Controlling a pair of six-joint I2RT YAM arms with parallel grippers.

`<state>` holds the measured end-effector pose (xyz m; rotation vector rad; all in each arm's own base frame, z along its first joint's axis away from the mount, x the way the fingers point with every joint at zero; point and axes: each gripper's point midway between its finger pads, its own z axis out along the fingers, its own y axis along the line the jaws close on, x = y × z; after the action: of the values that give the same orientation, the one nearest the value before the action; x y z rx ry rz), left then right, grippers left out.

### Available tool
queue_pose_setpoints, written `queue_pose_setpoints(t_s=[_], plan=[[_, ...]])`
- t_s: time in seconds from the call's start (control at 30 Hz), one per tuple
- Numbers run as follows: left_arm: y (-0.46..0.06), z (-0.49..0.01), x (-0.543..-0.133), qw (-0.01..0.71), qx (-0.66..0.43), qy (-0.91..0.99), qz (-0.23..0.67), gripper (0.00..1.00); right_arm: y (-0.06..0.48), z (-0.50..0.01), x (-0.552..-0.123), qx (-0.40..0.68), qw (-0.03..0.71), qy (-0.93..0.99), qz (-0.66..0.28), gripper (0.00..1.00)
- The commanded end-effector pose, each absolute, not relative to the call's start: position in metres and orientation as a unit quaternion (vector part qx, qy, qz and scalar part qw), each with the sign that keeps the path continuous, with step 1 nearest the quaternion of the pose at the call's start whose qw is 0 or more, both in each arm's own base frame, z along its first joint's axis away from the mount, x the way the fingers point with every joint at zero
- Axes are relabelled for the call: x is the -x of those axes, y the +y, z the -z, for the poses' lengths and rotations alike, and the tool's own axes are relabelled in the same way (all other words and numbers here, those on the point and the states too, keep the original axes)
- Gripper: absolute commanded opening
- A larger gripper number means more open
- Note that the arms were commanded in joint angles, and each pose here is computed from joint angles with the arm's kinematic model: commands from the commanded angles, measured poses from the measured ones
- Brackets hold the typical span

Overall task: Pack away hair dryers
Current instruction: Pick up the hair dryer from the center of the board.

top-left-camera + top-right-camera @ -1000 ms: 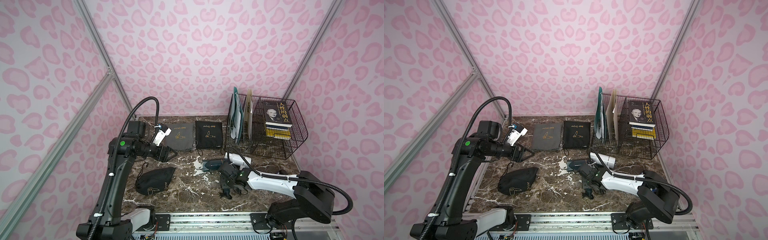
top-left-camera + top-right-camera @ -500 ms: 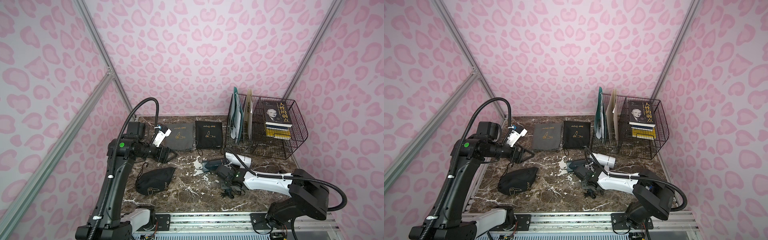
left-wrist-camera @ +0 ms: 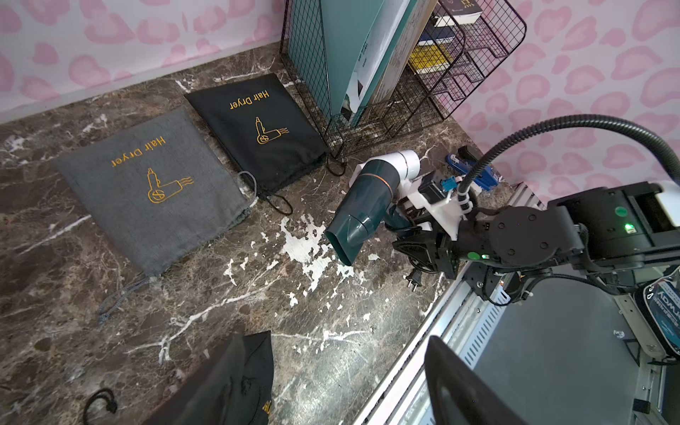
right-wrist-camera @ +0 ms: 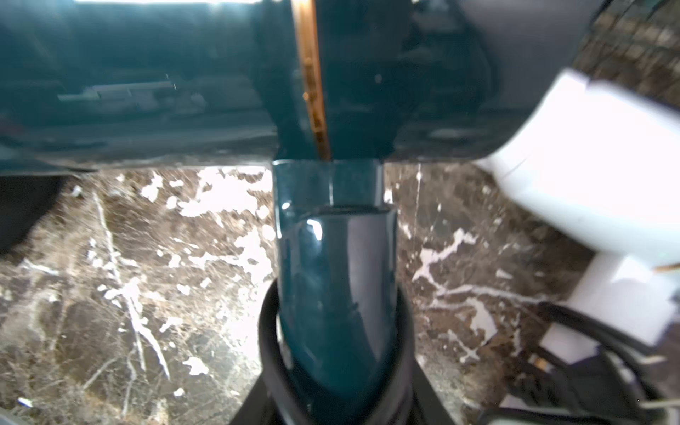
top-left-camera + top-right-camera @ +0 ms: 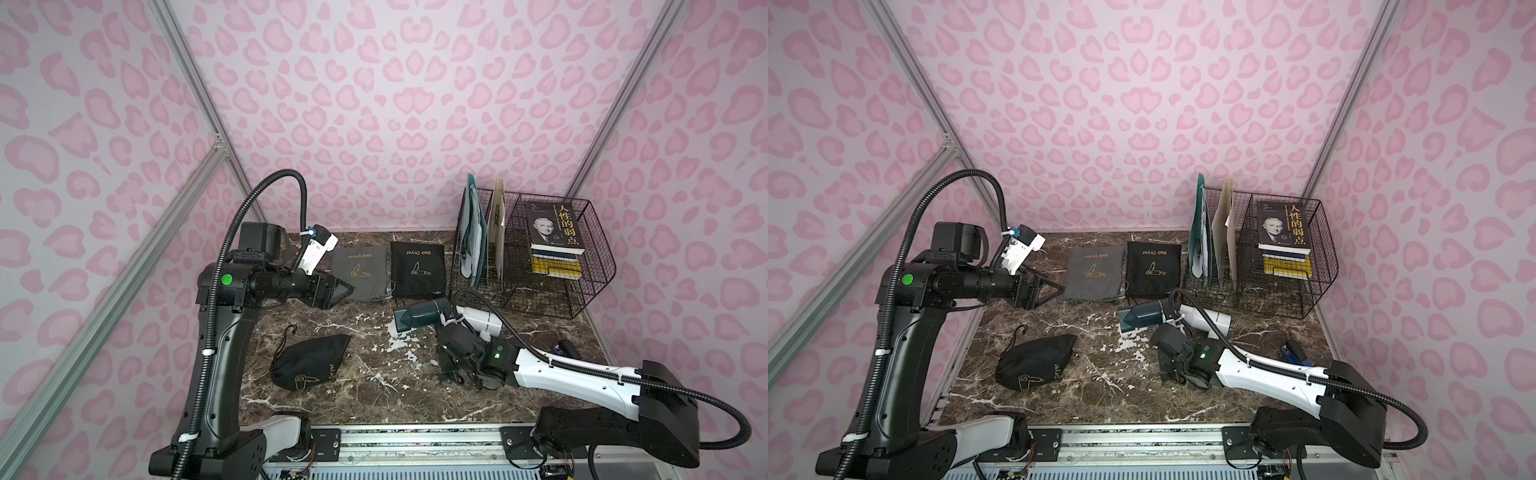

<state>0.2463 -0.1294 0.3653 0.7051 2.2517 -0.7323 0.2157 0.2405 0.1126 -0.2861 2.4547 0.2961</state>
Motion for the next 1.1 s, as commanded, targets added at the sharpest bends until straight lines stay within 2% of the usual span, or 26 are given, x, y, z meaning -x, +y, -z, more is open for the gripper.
queue_pose_setpoints(t_s=[0.0,0.03,0.3,0.43,0.57,0.83,1.07], plan=[[-0.137,-0.378,-0.236,0.325,-0.288,0.848,0.304,0.9,0.249,-0.156,-0.237,0.123,0.409,0.899,-0.094,0.0],[-0.14,-0.383,-0.235,0.326,-0.293,0.844,0.31,0.99,0.253,-0.168,-0.239,0.129,0.427,0.891,-0.088,0.0],[-0.153,-0.393,-0.226,0.316,-0.329,0.831,0.32,0.99,0.285,-0.247,-0.242,0.171,0.54,0.823,-0.039,0.0],[-0.153,-0.404,-0.219,0.345,-0.366,0.812,0.294,0.99,0.299,-0.269,-0.237,0.188,0.573,0.798,-0.014,0.0],[-0.155,-0.408,-0.217,0.349,-0.394,0.799,0.292,0.99,0.318,-0.284,-0.229,0.214,0.59,0.778,-0.013,0.0],[-0.167,-0.387,-0.214,0.279,-0.407,0.804,0.331,0.99,0.337,-0.295,-0.208,0.242,0.61,0.754,0.015,0.0],[-0.176,-0.379,-0.189,0.235,-0.441,0.791,0.354,0.99,0.345,-0.298,-0.198,0.254,0.619,0.743,0.036,0.0]])
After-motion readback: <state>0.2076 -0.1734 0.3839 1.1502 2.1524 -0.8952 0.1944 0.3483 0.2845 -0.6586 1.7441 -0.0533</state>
